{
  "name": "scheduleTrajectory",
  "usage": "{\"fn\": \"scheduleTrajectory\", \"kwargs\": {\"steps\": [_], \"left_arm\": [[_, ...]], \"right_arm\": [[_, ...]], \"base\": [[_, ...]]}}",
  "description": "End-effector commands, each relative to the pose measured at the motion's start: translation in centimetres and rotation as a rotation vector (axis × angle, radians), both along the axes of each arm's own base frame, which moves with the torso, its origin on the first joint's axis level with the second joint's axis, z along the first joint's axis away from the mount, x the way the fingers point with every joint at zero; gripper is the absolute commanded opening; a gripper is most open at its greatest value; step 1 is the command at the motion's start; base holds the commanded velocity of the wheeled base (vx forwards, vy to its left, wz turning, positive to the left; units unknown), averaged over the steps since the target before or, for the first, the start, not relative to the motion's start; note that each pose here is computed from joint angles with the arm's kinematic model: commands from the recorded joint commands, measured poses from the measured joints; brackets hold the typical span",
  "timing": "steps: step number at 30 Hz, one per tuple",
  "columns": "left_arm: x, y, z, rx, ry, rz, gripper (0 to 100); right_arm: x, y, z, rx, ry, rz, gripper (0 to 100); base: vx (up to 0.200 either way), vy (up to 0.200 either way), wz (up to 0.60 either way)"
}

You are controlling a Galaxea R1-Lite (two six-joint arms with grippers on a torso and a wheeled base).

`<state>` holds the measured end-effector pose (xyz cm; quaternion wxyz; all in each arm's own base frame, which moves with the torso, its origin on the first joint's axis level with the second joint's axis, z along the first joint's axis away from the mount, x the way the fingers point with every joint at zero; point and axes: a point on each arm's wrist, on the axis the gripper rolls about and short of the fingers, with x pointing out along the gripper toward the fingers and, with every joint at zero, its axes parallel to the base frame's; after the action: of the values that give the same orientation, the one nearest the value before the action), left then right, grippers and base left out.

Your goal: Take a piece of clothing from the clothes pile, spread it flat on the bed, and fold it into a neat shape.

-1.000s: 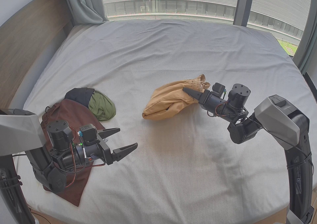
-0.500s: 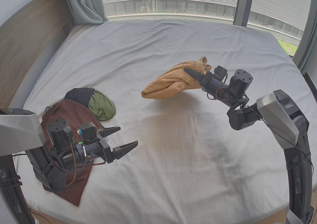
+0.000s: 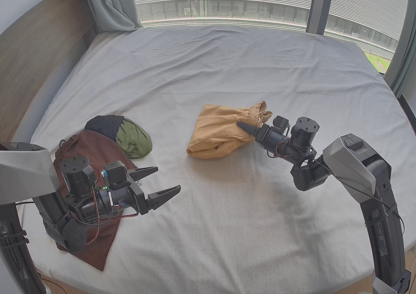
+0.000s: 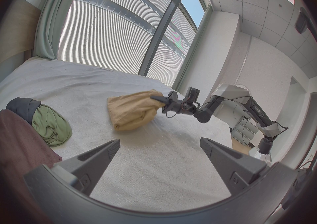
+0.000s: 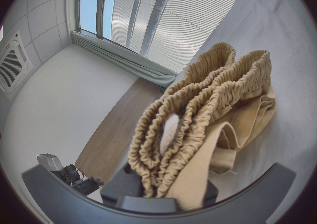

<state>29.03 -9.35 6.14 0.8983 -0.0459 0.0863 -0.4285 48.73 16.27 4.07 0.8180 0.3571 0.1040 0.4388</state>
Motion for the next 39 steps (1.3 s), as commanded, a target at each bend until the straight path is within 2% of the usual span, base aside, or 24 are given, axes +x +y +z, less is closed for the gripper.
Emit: {"fn": "scheduleTrajectory", "kwargs": {"steps": [1, 8, 24, 25, 31, 33, 39], "left_arm": [[0.0, 0.0, 0.1, -0.002, -0.007, 0.0, 100], [0.1, 0.0, 0.2, -0.002, -0.008, 0.002, 100], [0.3, 0.5, 0.2, -0.003, -0.011, 0.019, 100], [0.4, 0.5, 0.3, -0.004, -0.015, 0.019, 100], [0.4, 0.6, 0.3, -0.004, -0.015, 0.02, 100], [0.4, 0.6, 0.3, -0.004, -0.015, 0.02, 100], [0.4, 0.6, 0.3, -0.004, -0.015, 0.02, 100]], "right_arm": [[-1.1, -0.5, -3.1, -0.038, 0.071, -0.004, 0], [-1.7, -0.9, -5.7, -0.057, 0.092, -0.011, 0], [-1.7, -0.9, -6.1, -0.061, 0.093, -0.013, 0], [-1.7, -0.9, -6.1, -0.067, 0.087, -0.014, 100], [-1.9, -1.3, -6.8, -0.084, 0.106, -0.022, 100], [-2.2, -2.3, -7.1, -0.113, 0.121, -0.038, 100], [-3.0, -4.0, -6.0, -0.126, 0.144, -0.069, 100]], "base": [[0.0, 0.0, 0.0], [0.0, 0.0, 0.0], [0.0, 0.0, 0.0], [0.0, 0.0, 0.0], [0.0, 0.0, 0.0], [0.0, 0.0, 0.0], [0.0, 0.0, 0.0]]}}
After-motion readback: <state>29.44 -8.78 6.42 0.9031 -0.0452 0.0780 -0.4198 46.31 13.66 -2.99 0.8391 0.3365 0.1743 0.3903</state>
